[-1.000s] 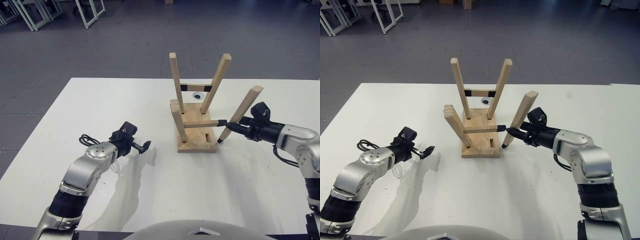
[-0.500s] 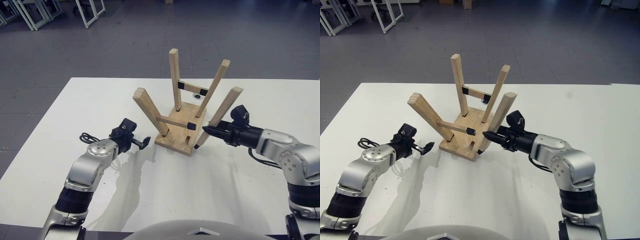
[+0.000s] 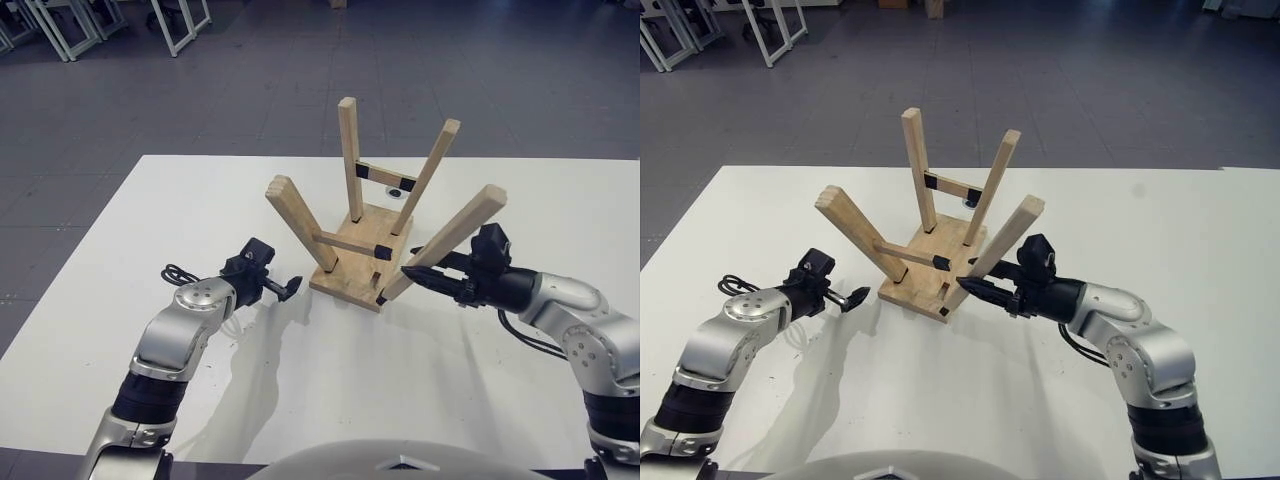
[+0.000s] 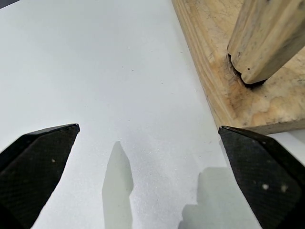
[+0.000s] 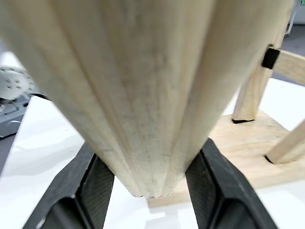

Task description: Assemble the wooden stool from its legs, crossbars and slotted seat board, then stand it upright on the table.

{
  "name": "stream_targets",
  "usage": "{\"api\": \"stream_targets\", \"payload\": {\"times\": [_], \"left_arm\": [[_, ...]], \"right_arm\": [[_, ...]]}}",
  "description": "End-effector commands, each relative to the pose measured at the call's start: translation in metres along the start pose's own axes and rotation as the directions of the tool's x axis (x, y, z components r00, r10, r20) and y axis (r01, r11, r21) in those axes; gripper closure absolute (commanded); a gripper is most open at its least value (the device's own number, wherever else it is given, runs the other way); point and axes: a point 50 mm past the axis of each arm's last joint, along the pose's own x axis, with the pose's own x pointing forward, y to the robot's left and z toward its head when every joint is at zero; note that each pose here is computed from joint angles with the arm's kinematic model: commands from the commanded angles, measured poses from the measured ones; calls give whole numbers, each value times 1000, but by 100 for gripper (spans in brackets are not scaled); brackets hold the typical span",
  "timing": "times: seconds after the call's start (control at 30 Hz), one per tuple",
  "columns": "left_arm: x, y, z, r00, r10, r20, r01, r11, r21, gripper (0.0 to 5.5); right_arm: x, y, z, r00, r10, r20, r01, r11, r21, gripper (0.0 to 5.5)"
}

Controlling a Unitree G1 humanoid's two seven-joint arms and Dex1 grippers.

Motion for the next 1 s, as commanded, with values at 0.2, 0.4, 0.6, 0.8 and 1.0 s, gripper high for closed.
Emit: {"api": "stream_targets", "payload": {"times": [0.2, 0.4, 0.6, 0.8, 1.0], "left_arm": [[3, 3, 5, 1000, 0, 2, 0, 1000, 20, 0], [4, 0, 5, 1000, -9, 1, 9, 1000, 21, 0], [3, 1, 5, 1000, -10, -3, 10, 1000, 22, 0], [2, 0, 4, 1000, -9, -7, 9, 1000, 23, 0], [2, 0, 4, 1000, -11, -11, 12, 1000, 26, 0]], "right_arm": [[18, -13, -12, 1000, 7, 27, -4, 991, -132, 348], [30, -21, -3, 998, -2, 63, 12, 986, -169, 348], [29, -17, -21, 1000, 5, 16, -2, 988, -151, 348], [28, -10, -34, 1000, 23, -21, -26, 988, -154, 348], [26, -2, -55, 996, 37, -87, -52, 984, -171, 348]]}}
